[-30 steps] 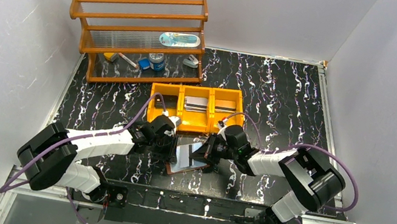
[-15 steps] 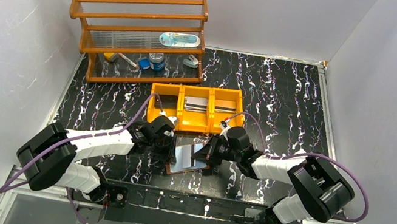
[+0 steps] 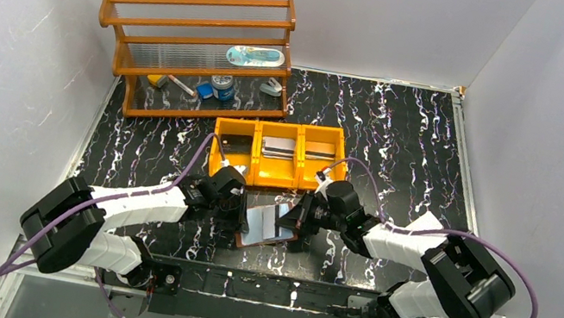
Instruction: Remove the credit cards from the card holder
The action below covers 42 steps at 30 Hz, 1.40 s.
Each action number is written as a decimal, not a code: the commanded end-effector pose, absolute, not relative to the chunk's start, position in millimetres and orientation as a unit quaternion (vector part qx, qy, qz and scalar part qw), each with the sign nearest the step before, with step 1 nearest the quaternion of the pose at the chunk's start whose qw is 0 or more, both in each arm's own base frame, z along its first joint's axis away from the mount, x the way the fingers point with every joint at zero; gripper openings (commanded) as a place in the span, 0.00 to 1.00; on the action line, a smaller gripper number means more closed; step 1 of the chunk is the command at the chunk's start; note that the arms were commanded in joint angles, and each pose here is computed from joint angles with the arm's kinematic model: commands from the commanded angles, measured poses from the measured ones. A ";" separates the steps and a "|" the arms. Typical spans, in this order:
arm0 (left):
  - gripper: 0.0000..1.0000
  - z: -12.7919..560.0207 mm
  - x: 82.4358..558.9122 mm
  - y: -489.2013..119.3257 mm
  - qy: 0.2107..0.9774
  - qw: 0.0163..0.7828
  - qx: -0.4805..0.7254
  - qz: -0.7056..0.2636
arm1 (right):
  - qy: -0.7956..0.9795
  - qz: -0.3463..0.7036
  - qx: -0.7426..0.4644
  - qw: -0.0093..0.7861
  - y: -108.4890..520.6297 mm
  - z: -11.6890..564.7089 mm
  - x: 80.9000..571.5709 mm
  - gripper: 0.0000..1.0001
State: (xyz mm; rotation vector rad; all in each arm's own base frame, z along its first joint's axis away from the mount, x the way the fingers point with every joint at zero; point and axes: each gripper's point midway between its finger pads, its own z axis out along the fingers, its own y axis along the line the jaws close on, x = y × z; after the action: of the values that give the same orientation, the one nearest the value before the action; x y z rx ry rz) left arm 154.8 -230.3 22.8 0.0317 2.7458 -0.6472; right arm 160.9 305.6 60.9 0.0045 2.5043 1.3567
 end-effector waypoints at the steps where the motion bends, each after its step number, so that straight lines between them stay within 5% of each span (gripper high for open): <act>1: 0.17 -2.9 139.3 -192.4 0.981 0.137 0.007 -0.141 | 0.864 0.471 -0.019 0.176 305.4 75.1 166.5 0.04; 34: 0.17 25.0 150.2 -184.4 0.978 0.170 0.036 -0.119 | 0.864 0.441 -0.009 0.243 275.3 106.6 193.0 0.04; 42: 0.26 40.9 152.4 -184.8 0.972 0.189 0.032 -0.134 | 0.863 0.448 0.008 0.234 266.2 101.9 195.5 0.03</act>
State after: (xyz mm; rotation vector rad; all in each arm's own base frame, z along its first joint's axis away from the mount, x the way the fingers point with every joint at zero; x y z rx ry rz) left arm 149.2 -187.5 24.7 0.0820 2.7760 -0.3701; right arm 191.5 261.5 85.7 0.0563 2.4357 1.1631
